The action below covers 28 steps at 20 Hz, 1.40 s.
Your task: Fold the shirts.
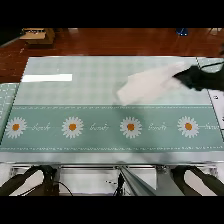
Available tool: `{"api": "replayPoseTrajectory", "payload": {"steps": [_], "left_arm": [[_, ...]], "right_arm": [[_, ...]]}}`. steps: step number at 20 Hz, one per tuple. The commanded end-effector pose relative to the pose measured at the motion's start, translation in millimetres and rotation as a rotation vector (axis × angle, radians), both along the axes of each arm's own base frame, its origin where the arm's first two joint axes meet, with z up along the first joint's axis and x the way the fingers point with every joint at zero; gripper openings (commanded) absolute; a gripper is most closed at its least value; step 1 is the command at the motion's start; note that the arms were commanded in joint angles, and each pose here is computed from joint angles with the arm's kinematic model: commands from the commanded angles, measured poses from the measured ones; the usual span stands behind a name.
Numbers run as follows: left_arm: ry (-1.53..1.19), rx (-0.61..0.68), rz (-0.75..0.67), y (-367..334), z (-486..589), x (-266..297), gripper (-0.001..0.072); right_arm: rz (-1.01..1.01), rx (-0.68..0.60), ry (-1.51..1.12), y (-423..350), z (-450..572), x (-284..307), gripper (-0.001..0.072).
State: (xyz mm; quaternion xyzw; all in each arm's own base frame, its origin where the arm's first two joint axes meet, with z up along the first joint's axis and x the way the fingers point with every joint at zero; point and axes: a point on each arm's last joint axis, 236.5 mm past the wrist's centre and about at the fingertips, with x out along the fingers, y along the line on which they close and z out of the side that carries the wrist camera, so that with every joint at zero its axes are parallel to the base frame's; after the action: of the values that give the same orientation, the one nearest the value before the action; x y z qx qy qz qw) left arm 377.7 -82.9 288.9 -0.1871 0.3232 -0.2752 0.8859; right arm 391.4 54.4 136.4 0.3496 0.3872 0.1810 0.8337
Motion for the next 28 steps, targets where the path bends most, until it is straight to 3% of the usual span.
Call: {"api": "replayPoseTrajectory", "payload": {"steps": [1,5,10,17,23,26,28], "left_arm": [[0.142,-0.031,0.002,3.8,-53.6,10.0,0.0060],[0.237,-0.047,-0.007,3.6,-97.1,8.3,0.0059],[0.182,-0.031,0.016,9.0,-95.2,19.3,0.0059],[0.070,-0.024,0.115,26.0,-81.6,46.8,0.0059],[0.034,-0.014,0.139,32.4,-75.9,52.6,0.0059],[0.026,-0.006,0.150,39.9,-75.6,53.5,0.0059],[0.020,-0.006,0.165,44.4,-74.8,55.2,0.0059]], "right_arm": [[-0.139,-0.140,-0.060,-49.7,83.3,-32.5,0.0036],[-0.303,-0.337,0.161,-125.7,63.4,-90.1,0.0036],[-0.538,-0.537,0.643,-218.6,13.5,-208.7,0.0036],[-0.857,-0.535,0.932,-257.8,11.9,-313.2,0.0036],[-1.044,-0.467,1.200,-241.5,-29.9,-404.9,0.0037],[-1.059,-0.493,1.301,-232.2,-53.5,-442.4,0.0038],[-1.035,-0.444,1.386,-217.1,-73.9,-457.2,0.0038]]}}
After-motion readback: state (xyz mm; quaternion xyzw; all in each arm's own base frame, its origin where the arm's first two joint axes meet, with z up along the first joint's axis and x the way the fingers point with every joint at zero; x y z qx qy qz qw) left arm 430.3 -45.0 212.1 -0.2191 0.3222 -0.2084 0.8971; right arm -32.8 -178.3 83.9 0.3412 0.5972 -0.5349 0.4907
